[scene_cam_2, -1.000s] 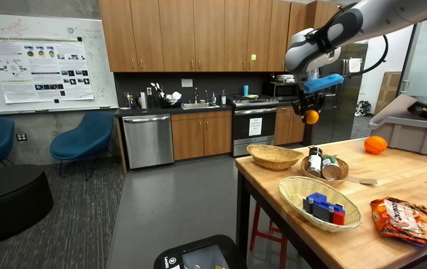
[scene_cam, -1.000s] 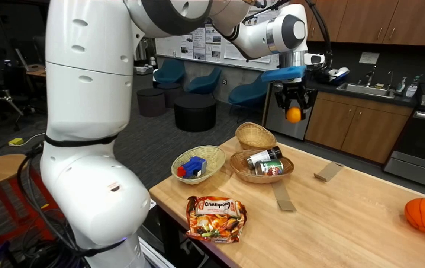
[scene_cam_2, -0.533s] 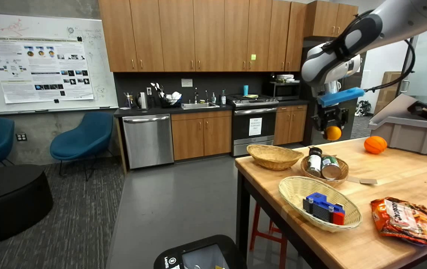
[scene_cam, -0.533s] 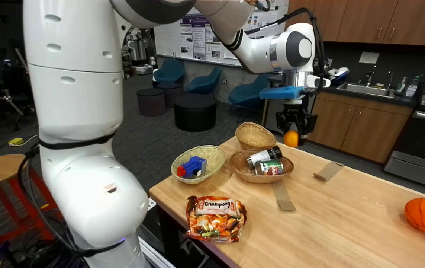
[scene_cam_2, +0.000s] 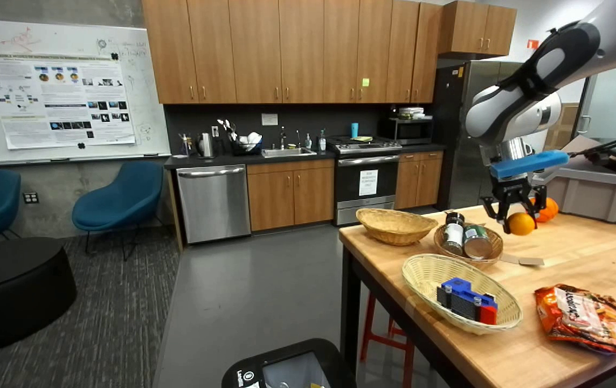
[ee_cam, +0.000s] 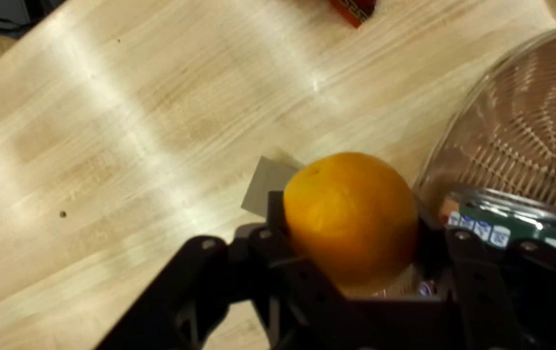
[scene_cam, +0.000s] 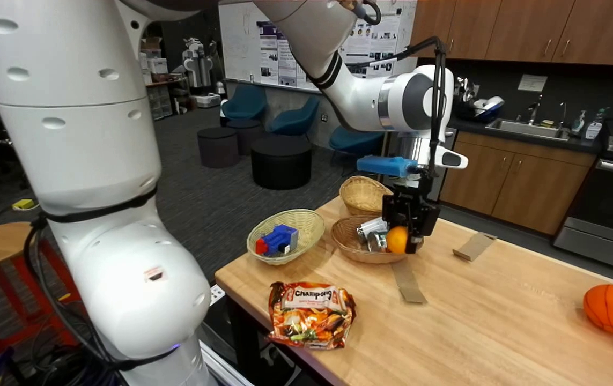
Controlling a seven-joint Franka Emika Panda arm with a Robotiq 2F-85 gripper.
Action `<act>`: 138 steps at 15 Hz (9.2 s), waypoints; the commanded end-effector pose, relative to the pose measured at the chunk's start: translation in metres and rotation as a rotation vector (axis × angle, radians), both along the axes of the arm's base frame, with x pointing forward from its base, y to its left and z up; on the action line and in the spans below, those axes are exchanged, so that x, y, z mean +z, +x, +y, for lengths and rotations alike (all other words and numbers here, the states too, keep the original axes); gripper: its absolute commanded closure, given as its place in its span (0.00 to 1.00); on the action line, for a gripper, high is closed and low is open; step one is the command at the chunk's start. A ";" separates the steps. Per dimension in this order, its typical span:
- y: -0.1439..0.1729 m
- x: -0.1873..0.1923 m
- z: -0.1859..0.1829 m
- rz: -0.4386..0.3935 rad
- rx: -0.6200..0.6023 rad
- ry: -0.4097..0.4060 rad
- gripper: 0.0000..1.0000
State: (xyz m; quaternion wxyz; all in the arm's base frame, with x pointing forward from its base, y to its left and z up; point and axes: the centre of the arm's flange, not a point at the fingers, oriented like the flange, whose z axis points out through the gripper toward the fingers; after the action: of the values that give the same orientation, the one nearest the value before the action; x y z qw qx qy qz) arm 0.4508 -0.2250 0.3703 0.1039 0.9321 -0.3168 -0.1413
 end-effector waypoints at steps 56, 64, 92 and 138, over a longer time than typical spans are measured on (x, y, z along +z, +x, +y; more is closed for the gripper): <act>0.032 0.075 -0.015 -0.279 0.015 -0.232 0.00; 0.046 0.063 -0.076 -0.291 -0.085 -0.303 0.00; 0.022 0.044 -0.155 -0.239 -0.210 -0.339 0.00; 0.124 -0.022 -0.373 -0.219 -0.034 -0.380 0.57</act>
State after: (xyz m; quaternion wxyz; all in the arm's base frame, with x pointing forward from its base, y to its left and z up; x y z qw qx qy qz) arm 0.5613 -0.5859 0.3437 0.2443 0.8955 -0.3714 0.0222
